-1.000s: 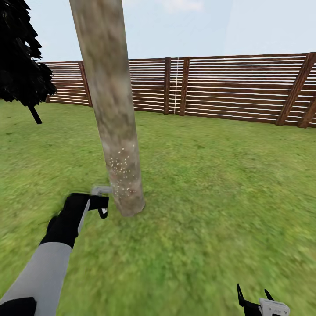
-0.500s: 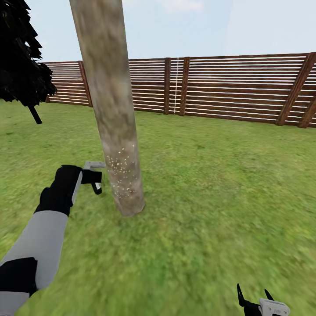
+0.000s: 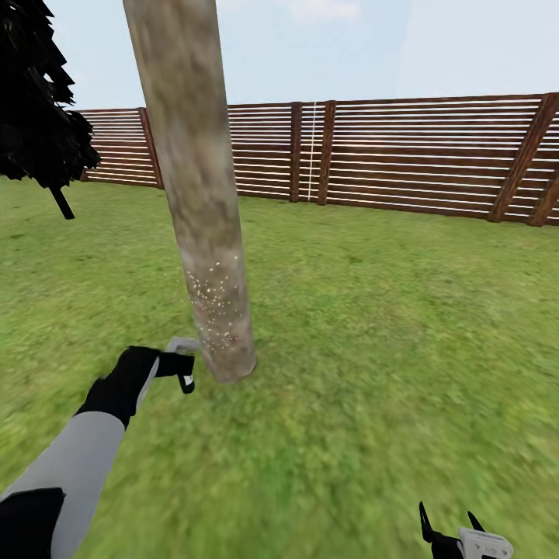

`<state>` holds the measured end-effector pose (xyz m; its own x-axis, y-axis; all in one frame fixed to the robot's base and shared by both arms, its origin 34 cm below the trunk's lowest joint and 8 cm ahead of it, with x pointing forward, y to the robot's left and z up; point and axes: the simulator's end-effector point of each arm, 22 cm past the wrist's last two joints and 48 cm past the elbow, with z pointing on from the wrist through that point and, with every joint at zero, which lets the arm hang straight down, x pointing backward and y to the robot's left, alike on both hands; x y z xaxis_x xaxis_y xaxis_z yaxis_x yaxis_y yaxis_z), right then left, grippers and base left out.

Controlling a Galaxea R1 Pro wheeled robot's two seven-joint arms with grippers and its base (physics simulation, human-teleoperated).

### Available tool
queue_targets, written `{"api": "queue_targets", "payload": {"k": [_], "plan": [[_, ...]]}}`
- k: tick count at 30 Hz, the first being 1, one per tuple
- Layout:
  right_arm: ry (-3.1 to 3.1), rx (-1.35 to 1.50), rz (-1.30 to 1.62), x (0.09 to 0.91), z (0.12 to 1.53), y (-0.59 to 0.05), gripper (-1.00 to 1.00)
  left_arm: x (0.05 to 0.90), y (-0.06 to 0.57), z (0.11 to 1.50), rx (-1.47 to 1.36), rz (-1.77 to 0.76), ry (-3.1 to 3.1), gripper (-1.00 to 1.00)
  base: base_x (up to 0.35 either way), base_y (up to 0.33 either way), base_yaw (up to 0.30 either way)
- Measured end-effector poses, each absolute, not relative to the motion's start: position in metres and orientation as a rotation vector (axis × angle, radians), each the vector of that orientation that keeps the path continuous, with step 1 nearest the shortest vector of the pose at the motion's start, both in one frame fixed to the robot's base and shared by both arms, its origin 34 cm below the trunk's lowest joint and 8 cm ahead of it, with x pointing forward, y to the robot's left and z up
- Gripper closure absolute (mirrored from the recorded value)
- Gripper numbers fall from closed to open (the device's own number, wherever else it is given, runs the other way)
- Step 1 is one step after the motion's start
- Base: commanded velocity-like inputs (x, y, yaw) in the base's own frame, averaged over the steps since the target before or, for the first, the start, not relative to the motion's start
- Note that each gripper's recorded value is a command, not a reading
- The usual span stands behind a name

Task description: In the garden, pick up the pesticide atomizer on the floor and spray pesticide onto both trees until each tree trunk is fully covered.

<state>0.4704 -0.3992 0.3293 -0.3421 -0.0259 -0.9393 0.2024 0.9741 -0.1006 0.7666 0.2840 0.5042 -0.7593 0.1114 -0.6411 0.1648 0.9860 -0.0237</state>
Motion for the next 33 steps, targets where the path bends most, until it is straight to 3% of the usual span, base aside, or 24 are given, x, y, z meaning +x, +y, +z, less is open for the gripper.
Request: {"api": "queue_targets", "payload": {"k": [7,14,20,25,33], "plan": [[1.908,0.127,-0.234,0.470,0.329,-0.399,-1.00,0.751,0.281,0.457,0.211,-0.096,2.397,1.00,0.000,0.000,0.000],[1.910,0.128,-0.220,0.471,0.328,-0.391,-1.00,0.718,0.301,0.405,-0.100,0.123,2.429,1.00,0.012,-0.026,0.000],[1.907,0.133,-0.220,0.471,0.328,-0.390,-1.00,0.695,0.313,0.378,-0.134,0.230,2.426,1.00,0.149,-0.226,0.000],[1.909,0.135,-0.222,0.470,0.327,-0.391,-1.00,0.690,0.286,0.371,-0.127,0.199,2.440,1.00,0.130,-0.251,0.020],[1.909,0.137,-0.224,0.470,0.327,-0.391,-1.00,0.692,0.286,0.373,-0.136,0.195,2.425,1.00,0.116,-0.257,0.253]]}}
